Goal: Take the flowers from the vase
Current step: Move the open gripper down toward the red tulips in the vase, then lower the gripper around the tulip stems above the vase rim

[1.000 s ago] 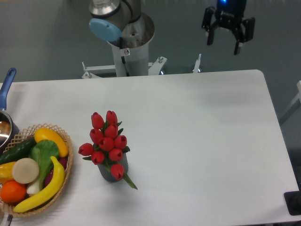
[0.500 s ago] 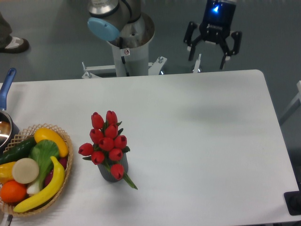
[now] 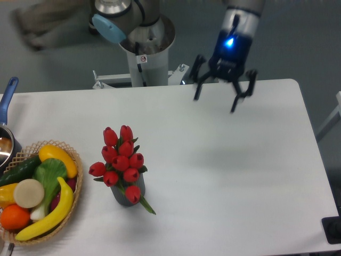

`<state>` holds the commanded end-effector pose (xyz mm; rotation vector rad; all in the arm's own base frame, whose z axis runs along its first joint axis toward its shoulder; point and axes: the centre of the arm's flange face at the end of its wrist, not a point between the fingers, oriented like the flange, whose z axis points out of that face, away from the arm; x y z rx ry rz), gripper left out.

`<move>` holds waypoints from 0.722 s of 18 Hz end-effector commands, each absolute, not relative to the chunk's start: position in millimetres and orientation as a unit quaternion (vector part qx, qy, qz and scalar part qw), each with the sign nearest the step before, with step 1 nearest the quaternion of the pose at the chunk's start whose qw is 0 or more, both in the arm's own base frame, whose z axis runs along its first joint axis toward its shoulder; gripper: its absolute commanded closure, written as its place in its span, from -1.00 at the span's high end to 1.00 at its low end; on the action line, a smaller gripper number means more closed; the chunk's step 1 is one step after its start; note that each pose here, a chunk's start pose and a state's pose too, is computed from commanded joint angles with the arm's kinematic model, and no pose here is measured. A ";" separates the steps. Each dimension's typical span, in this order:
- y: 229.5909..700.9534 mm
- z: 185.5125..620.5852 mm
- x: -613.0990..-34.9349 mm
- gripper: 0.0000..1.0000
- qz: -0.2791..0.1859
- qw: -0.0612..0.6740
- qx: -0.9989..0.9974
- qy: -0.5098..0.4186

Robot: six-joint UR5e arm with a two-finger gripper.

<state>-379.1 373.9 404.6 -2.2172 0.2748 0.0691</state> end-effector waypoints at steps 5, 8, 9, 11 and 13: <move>401.8 387.0 -362.1 1.00 -0.023 0.470 -0.872 0.131; 431.1 357.3 -349.3 1.00 -0.069 0.479 -0.862 0.151; 436.4 351.4 -342.4 1.00 -0.078 0.477 -0.862 0.155; 442.2 338.4 -338.0 1.00 -0.099 0.479 -0.859 0.151; 447.4 333.1 -334.8 1.00 -0.117 0.492 -0.850 0.149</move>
